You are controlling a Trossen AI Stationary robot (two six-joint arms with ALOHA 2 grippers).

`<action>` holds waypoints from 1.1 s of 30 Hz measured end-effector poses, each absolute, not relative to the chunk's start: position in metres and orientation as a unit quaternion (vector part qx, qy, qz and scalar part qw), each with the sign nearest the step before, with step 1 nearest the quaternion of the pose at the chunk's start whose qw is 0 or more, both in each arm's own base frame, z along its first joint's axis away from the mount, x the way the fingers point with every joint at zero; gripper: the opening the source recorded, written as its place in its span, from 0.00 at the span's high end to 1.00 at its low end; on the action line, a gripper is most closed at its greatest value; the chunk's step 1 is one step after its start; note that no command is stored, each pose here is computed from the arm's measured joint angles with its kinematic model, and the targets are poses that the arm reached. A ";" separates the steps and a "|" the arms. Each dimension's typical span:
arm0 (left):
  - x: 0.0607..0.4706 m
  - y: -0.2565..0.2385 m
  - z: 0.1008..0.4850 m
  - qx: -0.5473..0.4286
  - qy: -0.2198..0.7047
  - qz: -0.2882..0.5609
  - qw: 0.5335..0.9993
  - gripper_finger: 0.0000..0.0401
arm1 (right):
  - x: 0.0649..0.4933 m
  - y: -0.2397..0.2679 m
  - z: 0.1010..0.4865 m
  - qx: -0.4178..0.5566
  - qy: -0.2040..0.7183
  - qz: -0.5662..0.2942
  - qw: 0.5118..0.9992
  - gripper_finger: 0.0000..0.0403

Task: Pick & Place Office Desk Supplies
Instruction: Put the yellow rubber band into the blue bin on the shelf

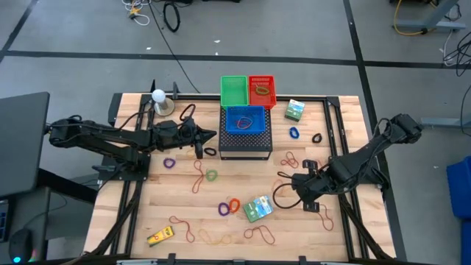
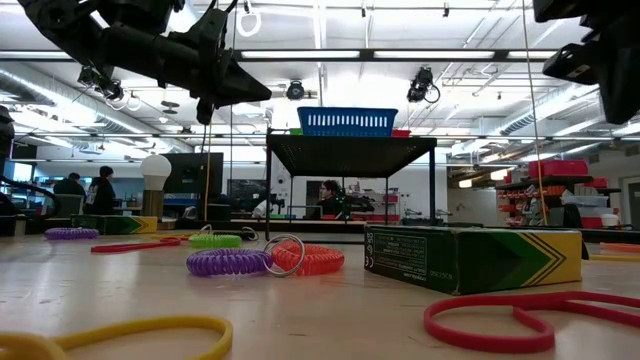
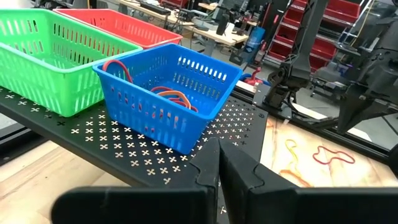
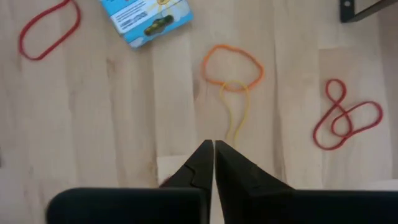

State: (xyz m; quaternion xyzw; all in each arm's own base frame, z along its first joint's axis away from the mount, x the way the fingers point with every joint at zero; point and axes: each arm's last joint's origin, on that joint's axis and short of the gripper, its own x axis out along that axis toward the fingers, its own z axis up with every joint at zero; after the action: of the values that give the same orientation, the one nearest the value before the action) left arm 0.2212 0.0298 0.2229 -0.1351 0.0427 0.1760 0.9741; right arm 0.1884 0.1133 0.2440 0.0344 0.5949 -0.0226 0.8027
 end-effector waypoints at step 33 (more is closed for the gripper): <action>0.222 0.030 0.221 -0.116 0.050 0.172 0.977 0.97 | 0.211 0.113 0.172 0.054 0.636 -0.082 0.765 0.48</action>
State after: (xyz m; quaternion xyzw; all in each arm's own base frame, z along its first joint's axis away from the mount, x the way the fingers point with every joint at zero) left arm 0.2220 0.0297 0.2214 -0.1163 0.0498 0.1722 0.9769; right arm 0.2106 0.1127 0.1715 0.0542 0.6359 -0.0823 0.7654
